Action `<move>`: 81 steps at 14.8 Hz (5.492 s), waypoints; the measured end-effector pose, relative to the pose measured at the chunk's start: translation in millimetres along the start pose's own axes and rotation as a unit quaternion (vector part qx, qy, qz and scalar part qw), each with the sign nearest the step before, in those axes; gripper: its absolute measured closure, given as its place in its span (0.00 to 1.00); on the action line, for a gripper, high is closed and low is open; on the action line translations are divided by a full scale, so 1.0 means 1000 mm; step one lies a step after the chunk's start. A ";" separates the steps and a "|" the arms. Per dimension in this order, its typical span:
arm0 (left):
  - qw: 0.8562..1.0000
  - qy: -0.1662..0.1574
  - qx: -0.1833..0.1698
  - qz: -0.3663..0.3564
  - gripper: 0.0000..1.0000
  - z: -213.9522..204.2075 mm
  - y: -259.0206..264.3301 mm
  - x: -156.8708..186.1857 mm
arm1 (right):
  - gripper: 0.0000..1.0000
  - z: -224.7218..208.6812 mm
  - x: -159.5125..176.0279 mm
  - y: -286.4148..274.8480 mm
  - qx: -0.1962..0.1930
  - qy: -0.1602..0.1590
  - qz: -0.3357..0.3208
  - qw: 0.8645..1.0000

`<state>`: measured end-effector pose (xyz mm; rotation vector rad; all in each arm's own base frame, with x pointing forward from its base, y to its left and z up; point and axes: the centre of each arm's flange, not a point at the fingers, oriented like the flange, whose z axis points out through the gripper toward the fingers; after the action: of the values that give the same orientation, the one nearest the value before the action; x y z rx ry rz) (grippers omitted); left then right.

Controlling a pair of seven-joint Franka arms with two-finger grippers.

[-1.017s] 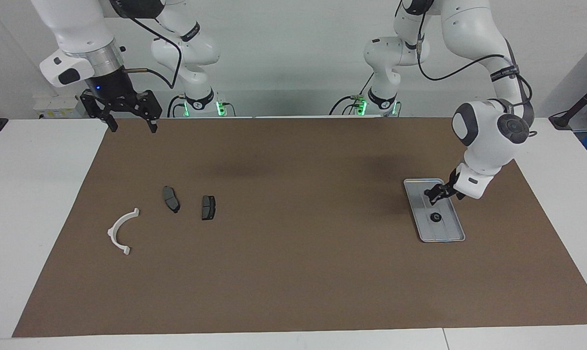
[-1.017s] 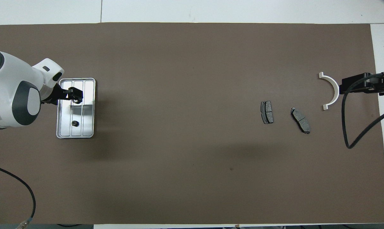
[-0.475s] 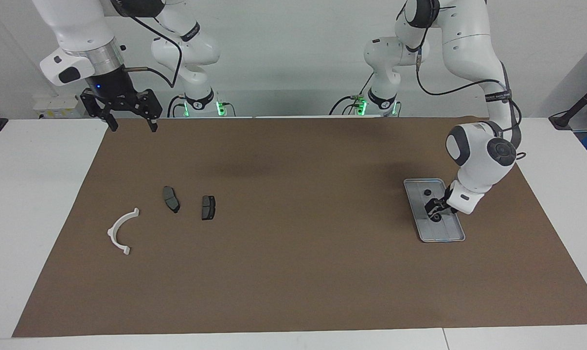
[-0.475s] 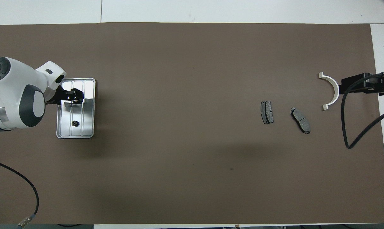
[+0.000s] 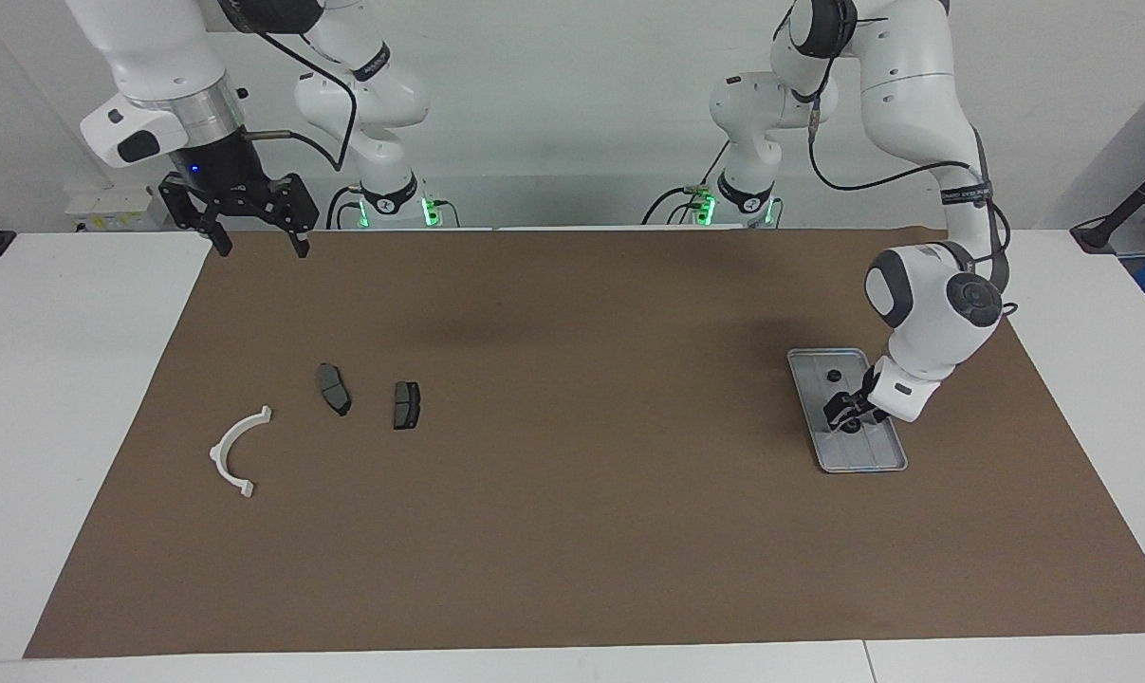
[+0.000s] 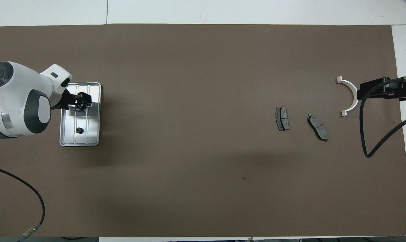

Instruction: Place bearing gear from tray to pile

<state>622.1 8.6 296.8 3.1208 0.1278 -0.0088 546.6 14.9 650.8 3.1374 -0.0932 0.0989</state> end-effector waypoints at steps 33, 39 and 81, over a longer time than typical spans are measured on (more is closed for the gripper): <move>0.980 -0.021 0.017 -0.196 0.13 -0.004 0.332 -0.093 | 0.00 0.077 0.000 -0.023 0.000 -0.019 -0.020 1.000; 0.996 -0.049 0.017 -0.077 0.00 -0.045 0.137 -0.087 | 0.00 0.120 0.001 -0.101 0.004 -0.010 0.023 1.000; 0.998 -0.060 -0.001 -0.017 0.77 -0.087 0.008 -0.058 | 0.34 0.364 -0.014 -0.494 0.000 0.006 0.140 0.990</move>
<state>565.6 -2.1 384.5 3.1044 0.1789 -0.1971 584.9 507.7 287.2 3.1010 -0.5337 0.1165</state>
